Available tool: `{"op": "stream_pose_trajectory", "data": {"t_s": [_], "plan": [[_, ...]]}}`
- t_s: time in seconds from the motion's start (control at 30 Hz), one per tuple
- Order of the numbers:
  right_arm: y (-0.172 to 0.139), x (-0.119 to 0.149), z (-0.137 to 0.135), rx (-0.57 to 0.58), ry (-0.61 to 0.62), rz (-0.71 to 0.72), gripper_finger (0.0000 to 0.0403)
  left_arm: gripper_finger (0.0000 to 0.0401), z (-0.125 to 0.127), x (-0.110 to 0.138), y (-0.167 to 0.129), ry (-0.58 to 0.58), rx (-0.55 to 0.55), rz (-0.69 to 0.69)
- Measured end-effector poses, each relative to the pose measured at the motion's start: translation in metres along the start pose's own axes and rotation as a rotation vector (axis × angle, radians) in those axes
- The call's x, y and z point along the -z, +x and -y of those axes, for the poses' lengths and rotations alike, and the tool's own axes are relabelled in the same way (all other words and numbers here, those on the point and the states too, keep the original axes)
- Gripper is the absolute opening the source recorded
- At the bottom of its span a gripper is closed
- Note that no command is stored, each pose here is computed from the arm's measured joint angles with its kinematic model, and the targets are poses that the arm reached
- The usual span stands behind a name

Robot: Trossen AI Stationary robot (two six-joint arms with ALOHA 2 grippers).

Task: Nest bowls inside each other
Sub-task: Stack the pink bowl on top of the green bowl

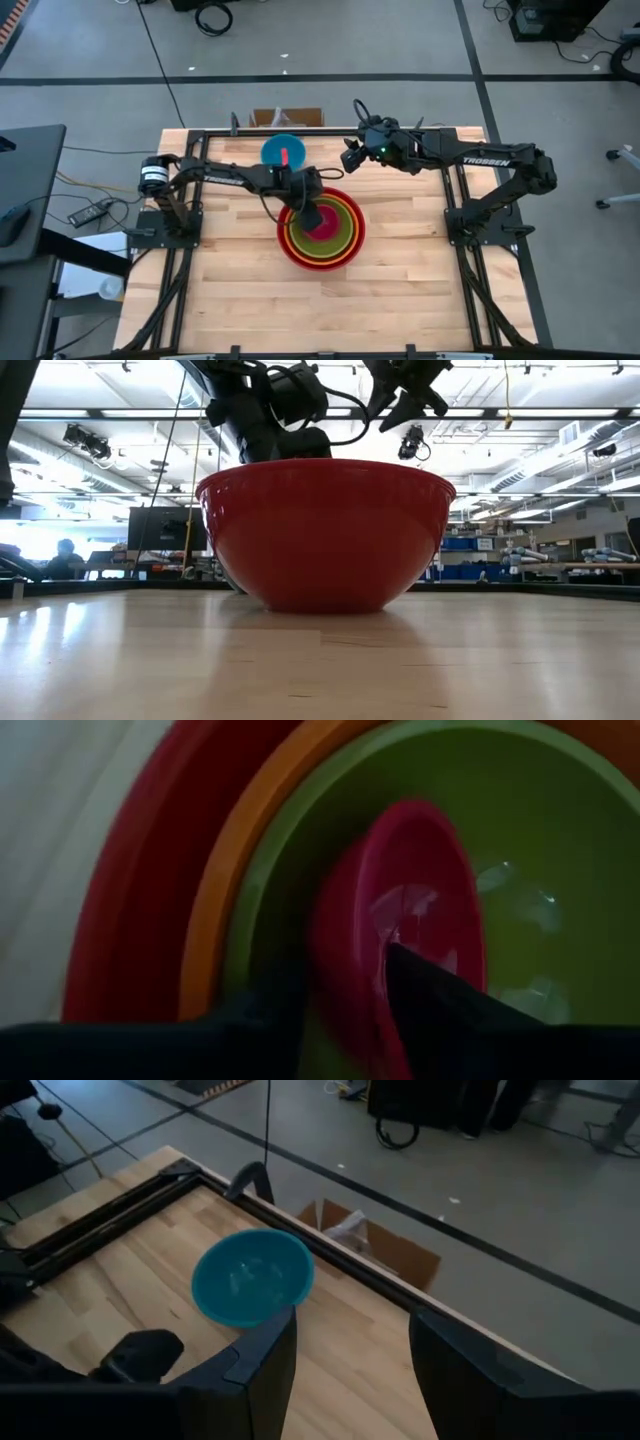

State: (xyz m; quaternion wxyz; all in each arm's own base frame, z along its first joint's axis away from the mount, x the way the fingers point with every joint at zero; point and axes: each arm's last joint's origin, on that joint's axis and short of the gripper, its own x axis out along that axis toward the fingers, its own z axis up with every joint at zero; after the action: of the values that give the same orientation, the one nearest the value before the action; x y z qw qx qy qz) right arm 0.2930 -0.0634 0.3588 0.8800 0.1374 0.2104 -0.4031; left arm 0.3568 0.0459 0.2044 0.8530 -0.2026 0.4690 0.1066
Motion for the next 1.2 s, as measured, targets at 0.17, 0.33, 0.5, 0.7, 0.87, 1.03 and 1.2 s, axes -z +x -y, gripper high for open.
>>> {"op": "stream_pose_trajectory", "data": {"t_s": [0.17, 0.33, 0.5, 0.7, 0.87, 1.03, 1.2], "plan": [[0.002, -0.001, 0.003, 0.011, 0.007, 0.002, 0.0198, 0.0103, -0.001, 0.002, 0.006, 0.008, -0.018, -0.014], [0.004, -0.002, 0.005, 0.019, 0.011, 0.002, 0.0198, 0.0039, -0.003, 0.004, 0.014, 0.004, -0.029, -0.036], [0.005, -0.003, 0.008, 0.029, 0.016, 0.003, 0.0197, 0.0012, 0.0, -0.005, -0.006, -0.026, -0.015, -0.004], [0.03, -0.002, 0.018, 0.088, 0.137, -0.025, 0.0197, 0.0012, -0.015, -0.026, -0.074, -0.022, -0.096, 0.087], [0.086, 0.011, 0.014, -0.036, 0.246, -0.15, 0.0194, 0.0011, -0.046, -0.016, -0.132, -0.077, -0.247, 0.097], [0.133, 0.031, 0.002, -0.088, 0.333, -0.203, 0.0181, 0.0011, -0.077, 0.016, -0.148, -0.166, -0.343, 0.005], [0.166, 0.041, -0.005, -0.092, 0.411, -0.276, 0.0168, 0.001, -0.091, 0.061, -0.138, -0.276, -0.342, -0.097]]}}
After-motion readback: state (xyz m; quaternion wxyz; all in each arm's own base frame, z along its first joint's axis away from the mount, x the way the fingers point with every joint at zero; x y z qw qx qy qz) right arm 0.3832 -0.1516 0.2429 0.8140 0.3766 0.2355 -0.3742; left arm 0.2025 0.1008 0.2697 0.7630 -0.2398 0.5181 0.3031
